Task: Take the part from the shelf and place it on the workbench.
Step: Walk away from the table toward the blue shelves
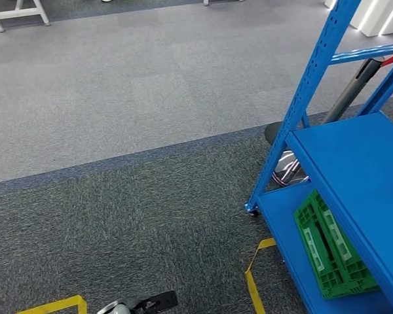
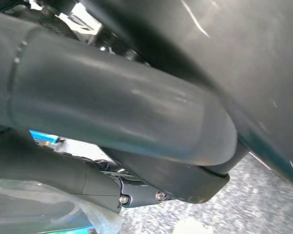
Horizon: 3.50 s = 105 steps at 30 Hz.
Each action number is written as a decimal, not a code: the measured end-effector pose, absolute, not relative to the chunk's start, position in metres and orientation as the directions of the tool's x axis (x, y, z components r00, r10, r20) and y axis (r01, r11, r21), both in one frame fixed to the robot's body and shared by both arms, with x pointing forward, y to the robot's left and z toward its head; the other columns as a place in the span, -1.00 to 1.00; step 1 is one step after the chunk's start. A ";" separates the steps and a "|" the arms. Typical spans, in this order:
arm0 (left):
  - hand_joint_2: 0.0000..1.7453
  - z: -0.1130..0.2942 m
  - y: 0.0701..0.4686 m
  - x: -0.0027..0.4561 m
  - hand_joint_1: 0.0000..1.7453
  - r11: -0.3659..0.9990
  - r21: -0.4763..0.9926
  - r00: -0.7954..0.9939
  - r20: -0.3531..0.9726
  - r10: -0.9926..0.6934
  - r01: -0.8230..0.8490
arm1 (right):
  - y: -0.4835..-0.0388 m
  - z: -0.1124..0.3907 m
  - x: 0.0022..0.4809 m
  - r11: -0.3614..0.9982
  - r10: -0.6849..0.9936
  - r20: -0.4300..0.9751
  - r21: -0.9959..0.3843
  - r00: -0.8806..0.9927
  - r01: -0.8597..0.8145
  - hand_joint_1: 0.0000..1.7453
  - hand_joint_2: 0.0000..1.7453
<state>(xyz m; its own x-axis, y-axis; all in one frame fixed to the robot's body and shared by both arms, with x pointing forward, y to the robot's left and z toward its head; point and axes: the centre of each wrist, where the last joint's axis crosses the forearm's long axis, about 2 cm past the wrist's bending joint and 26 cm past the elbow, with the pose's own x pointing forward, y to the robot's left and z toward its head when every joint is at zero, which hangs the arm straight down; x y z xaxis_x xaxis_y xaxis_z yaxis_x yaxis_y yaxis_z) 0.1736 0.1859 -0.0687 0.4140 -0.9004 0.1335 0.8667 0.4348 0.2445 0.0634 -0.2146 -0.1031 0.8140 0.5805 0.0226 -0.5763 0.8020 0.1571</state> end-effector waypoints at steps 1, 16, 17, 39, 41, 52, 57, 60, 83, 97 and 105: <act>-1.00 -0.069 0.185 0.173 -1.00 0.427 0.245 0.406 0.134 -0.904 0.870 | -0.215 -0.103 0.063 0.799 0.585 0.018 0.158 0.811 -0.580 -1.00 -1.00; -1.00 -0.065 0.177 0.177 -1.00 0.332 0.261 0.313 0.114 -0.943 0.906 | -0.214 -0.104 0.057 0.806 0.567 0.026 0.189 0.823 -0.561 -1.00 -1.00; -1.00 -0.066 0.178 0.177 -1.00 0.336 0.263 0.317 0.114 -0.942 0.904 | -0.214 -0.104 0.057 0.801 0.573 0.028 0.192 0.819 -0.567 -1.00 -1.00; -1.00 -0.067 0.210 0.190 -1.00 0.431 0.281 0.419 0.105 -0.902 0.857 | -0.226 -0.105 0.061 0.744 0.649 0.023 0.191 0.760 -0.641 -1.00 -1.00; -1.00 -0.068 0.212 0.188 -1.00 0.437 0.280 0.426 0.103 -0.899 0.855 | -0.226 -0.105 0.062 0.740 0.653 0.025 0.191 0.757 -0.645 -1.00 -1.00; -1.00 -0.073 0.228 0.181 -1.00 0.467 0.285 0.465 0.082 -0.882 0.837 | -0.224 -0.104 0.062 0.728 0.667 0.037 0.182 0.744 -0.661 -1.00 -1.00; -1.00 -0.074 0.230 0.179 -1.00 0.480 0.282 0.479 0.078 -0.875 0.831 | -0.225 -0.104 0.065 0.727 0.668 0.043 0.175 0.743 -0.664 -1.00 -1.00; -1.00 -0.075 0.233 0.177 -1.00 0.516 0.293 0.522 0.065 -0.851 0.805 | -0.225 -0.104 0.067 0.729 0.667 0.046 0.169 0.744 -0.663 -1.00 -1.00; -1.00 -0.082 0.266 0.155 -1.00 0.838 0.427 0.933 0.268 0.240 -0.338 | -0.217 -0.105 0.056 0.765 0.625 0.046 0.160 0.779 -0.623 -1.00 -1.00; -1.00 -0.081 0.266 0.159 -1.00 0.856 0.425 0.952 0.207 0.226 -0.296 | -0.218 -0.104 0.057 0.752 0.641 0.048 0.163 0.766 -0.639 -1.00 -1.00; -1.00 -0.078 0.274 0.169 -1.00 0.860 0.442 0.959 0.232 0.163 -0.253 | -0.217 -0.105 0.056 0.750 0.641 0.050 0.168 0.766 -0.639 -1.00 -1.00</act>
